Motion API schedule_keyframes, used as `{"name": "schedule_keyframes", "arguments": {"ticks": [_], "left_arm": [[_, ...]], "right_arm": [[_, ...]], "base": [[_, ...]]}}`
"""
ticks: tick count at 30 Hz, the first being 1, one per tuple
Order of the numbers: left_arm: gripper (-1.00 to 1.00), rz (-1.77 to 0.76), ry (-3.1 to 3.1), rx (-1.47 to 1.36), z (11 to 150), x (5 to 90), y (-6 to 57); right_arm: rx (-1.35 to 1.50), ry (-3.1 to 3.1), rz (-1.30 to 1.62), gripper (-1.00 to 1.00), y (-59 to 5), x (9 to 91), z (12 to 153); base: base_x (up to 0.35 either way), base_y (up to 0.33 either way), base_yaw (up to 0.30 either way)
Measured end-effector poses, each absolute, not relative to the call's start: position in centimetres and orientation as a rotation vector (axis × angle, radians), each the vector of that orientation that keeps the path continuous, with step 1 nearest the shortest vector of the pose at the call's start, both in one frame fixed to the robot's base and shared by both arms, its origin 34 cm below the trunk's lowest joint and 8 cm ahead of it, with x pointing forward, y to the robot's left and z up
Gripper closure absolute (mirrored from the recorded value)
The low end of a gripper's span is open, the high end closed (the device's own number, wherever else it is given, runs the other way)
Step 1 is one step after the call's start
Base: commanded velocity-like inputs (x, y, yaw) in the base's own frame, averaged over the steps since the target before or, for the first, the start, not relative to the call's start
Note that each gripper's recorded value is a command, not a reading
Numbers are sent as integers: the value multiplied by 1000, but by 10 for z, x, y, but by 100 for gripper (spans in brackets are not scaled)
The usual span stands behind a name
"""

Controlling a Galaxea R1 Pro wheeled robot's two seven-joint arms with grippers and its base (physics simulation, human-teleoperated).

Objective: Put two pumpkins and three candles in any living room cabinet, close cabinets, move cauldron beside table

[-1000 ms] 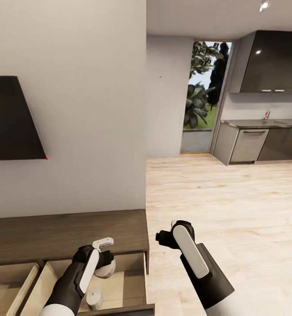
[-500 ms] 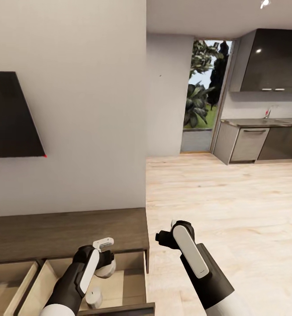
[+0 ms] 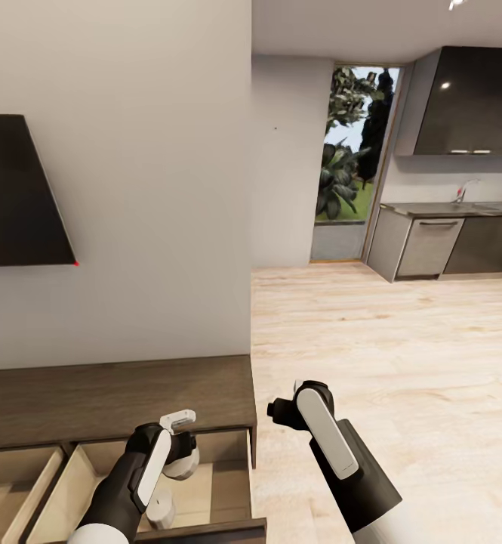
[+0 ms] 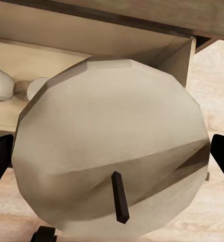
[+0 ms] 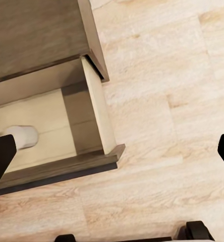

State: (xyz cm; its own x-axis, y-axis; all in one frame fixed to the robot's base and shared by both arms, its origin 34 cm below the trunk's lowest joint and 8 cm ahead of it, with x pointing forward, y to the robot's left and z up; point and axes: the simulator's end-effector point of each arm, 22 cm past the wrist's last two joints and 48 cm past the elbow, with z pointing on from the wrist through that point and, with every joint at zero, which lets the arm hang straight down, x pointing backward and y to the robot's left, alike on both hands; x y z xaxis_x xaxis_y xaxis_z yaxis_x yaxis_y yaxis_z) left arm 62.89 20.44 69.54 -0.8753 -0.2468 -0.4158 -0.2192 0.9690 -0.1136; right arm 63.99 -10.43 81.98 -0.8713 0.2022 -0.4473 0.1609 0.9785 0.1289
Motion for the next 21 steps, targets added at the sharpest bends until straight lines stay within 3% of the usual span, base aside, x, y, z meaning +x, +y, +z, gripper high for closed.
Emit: {"name": "schedule_keyframes", "arguments": {"ticks": [21], "left_arm": [[100, -87, 2678, -333, 661, 628, 204]], "right_arm": [[254, 2654, 125, -100, -101, 638, 784]], "base": [[0, 0, 0]]}}
